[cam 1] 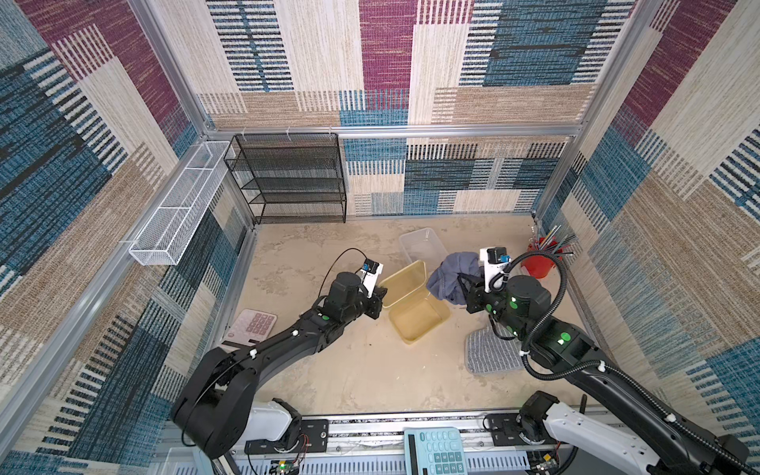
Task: Wipe the insides of the lunch boxes
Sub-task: Move the lunch box to the center of the board.
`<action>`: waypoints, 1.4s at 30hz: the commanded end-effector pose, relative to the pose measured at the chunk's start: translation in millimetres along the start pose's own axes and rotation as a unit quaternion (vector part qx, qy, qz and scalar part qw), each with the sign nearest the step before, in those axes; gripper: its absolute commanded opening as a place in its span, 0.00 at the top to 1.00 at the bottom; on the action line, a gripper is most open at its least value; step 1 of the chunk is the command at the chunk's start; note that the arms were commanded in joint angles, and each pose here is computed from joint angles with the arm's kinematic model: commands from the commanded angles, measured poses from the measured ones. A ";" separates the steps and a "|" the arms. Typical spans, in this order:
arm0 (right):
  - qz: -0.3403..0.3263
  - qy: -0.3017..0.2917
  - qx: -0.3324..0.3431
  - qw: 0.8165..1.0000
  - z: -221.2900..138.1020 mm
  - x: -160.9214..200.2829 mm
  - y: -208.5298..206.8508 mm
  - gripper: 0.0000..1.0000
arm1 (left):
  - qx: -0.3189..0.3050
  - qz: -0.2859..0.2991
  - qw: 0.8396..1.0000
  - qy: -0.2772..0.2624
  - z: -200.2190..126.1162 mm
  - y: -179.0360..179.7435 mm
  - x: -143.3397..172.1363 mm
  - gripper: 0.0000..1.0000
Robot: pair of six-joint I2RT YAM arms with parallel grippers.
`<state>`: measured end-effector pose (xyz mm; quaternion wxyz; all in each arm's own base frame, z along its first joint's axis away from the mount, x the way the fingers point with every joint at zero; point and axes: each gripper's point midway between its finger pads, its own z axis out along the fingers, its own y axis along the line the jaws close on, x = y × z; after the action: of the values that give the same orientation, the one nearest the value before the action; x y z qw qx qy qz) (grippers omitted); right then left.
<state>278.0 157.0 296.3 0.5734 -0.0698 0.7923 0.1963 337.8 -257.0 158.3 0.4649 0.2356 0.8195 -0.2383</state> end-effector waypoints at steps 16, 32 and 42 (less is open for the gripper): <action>0.028 -0.001 0.015 0.999 -7.2 16.9 -23.3 0.73 | 0.075 0.009 0.997 -0.013 73.9 -19.7 -37.5 0.82; 0.025 0.014 -0.070 0.997 -2.4 20.3 7.1 0.78 | 0.033 -0.001 0.998 -0.045 47.9 -9.5 -60.6 0.31; -0.007 0.027 -0.222 0.975 16.3 22.7 117.9 0.81 | -0.134 -0.069 0.986 -0.076 -49.9 45.8 -34.8 0.01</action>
<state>251.3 241.5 274.0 0.4991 -0.1827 0.7801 0.3301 348.5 -236.3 217.7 0.5426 0.1744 0.7889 -0.2298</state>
